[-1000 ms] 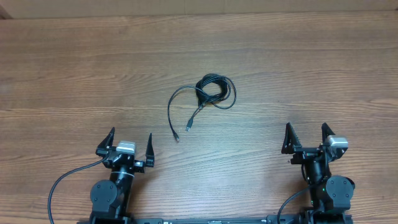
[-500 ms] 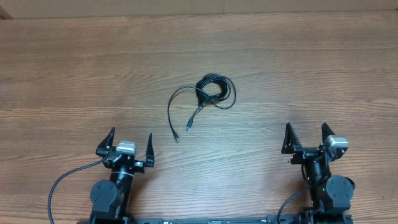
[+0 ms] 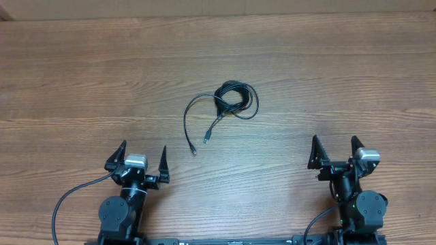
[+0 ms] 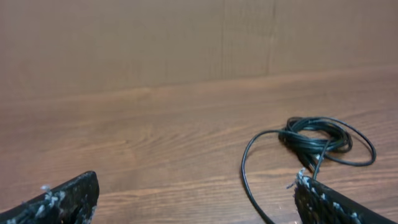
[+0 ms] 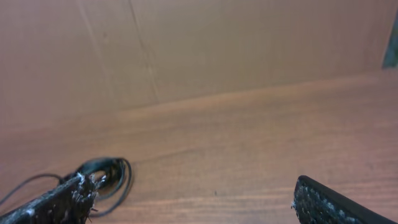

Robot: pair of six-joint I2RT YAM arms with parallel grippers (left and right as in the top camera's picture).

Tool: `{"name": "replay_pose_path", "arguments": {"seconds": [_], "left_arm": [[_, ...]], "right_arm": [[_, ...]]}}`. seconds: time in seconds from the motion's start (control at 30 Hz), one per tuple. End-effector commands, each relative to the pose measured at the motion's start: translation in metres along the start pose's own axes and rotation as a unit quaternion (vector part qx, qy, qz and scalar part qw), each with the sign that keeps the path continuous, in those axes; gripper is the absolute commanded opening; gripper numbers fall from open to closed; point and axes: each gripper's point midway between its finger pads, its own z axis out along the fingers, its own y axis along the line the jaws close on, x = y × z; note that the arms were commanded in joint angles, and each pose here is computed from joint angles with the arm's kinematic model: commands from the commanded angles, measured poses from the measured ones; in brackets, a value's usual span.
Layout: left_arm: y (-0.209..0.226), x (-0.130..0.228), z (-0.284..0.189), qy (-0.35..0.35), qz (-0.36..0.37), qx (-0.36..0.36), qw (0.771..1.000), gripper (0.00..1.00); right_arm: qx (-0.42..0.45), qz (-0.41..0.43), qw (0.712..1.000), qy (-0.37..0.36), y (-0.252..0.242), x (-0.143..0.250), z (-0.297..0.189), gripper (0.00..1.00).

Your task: Untangle cables

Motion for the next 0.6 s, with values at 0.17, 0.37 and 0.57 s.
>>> {"name": "replay_pose_path", "arguments": {"seconds": [0.17, 0.37, 0.57], "left_arm": [[0.005, -0.024, -0.014, 0.028, -0.015, -0.011, 0.999, 1.0], [0.005, -0.038, -0.014, 0.066, -0.016, -0.01, 0.998, 0.99], [0.006, -0.046, -0.004, 0.136, -0.017, -0.008, 0.991, 0.99]], "right_arm": [[0.026, 0.038, 0.999, -0.006, -0.004, -0.027, -0.01, 1.0], [0.032, 0.048, 0.998, 0.021, -0.002, -0.038, -0.01, 1.0], [0.045, 0.05, 0.994, 0.081, -0.002, -0.042, 0.0, 1.0]]}}
